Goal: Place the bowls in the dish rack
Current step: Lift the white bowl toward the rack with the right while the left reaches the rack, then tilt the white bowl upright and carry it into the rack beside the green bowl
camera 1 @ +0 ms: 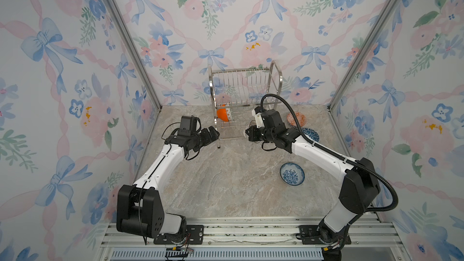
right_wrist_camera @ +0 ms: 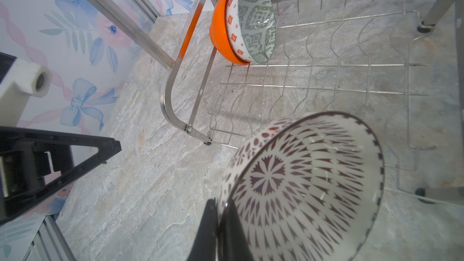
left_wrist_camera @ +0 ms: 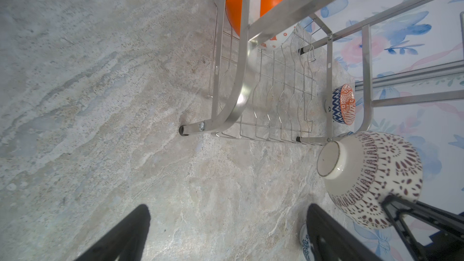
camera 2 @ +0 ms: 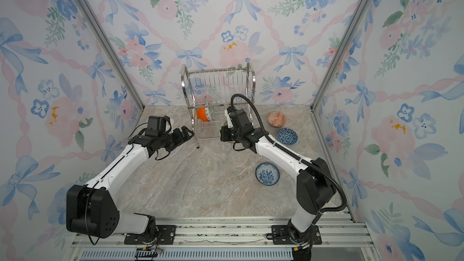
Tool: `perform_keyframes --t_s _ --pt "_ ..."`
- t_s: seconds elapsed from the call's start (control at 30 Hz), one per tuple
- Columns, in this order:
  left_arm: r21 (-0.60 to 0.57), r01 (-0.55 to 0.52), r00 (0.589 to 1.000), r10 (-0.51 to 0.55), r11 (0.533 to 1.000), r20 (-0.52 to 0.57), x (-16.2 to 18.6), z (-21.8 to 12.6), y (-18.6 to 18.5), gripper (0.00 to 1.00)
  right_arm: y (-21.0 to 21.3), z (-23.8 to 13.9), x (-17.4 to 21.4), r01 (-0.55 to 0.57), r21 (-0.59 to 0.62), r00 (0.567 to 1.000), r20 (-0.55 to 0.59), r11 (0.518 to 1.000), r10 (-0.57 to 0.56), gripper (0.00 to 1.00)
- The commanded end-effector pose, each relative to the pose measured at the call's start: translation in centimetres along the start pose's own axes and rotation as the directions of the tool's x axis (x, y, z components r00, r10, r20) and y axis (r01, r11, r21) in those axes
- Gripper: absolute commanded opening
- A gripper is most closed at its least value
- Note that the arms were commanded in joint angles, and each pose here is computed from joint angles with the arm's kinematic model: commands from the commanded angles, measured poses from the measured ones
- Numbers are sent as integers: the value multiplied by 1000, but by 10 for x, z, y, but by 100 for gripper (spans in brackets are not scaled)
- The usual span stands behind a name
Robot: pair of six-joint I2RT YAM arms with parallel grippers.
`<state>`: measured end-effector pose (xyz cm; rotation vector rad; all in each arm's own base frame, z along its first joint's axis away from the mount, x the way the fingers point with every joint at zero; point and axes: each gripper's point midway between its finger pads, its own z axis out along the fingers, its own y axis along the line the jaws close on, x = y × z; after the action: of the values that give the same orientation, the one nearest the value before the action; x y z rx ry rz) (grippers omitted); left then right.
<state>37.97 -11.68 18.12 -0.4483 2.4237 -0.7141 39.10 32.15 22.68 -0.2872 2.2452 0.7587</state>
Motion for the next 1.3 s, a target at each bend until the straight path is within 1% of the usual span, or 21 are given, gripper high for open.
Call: perform_keyframes --t_s 0.0,0.07,0.2,0.3,0.37,0.43,0.5,0.63,0.73,0.8,0.9,0.93,0.97,1.07,1.13,1.2,1.27 --pt "-22 6 1000 -6 1000 25 -10 3 -5 98 22 -8 -39 14 -144 994 113 989 3 0" --pt "-39 -7 999 8 999 38 -16 7 -6 98 21 -6 -41 -5 -173 992 121 985 26 0" --pt "-70 4 999 0 998 52 -23 15 -4 98 26 -3 -44 -20 -213 991 127 977 48 0" --pt "-70 -36 997 40 997 59 -29 27 -7 97 27 -2 -47 -19 -224 986 157 974 55 0" --pt "-69 -38 998 42 997 52 -32 34 -8 94 24 0 -48 -28 -217 984 167 976 66 0" --pt "-45 -81 994 84 996 67 -36 38 -19 91 25 2 -48 -30 -221 982 173 975 70 0" --pt "-77 -111 989 118 991 89 -38 41 -19 90 22 5 -45 -36 -211 982 173 977 73 0" --pt "-95 -74 990 84 993 112 -36 47 -9 82 21 4 -43 -73 -219 977 182 973 114 0" --pt "-86 -60 989 71 995 127 -34 54 -8 76 22 4 -46 -70 -226 972 204 972 118 0" --pt "-105 -49 989 63 993 132 -33 61 -2 73 22 5 -47 -68 -233 968 220 970 121 0" --pt "-109 -25 991 39 994 129 -30 75 3 65 17 7 -45 -75 -244 961 242 967 136 0" --pt "-112 -17 991 31 994 127 -29 78 3 64 15 8 -44 -77 -243 961 242 967 138 0" --pt "-112 -10 992 24 994 127 -29 80 2 61 13 8 -44 -112 -250 957 233 962 172 0" --pt "-110 -32 989 47 993 142 -29 83 -10 60 11 8 -41 -97 -240 962 226 966 153 0" --pt "-107 -37 990 51 994 131 -28 89 -13 60 5 9 -38 -105 -233 963 220 967 158 0" --pt "-98 -25 993 36 995 112 -25 96 -14 55 -1 9 -40 -140 -252 955 222 958 198 0" --pt "-108 -28 993 39 994 108 -22 99 -13 51 -3 8 -41 -135 -259 953 230 956 197 0"
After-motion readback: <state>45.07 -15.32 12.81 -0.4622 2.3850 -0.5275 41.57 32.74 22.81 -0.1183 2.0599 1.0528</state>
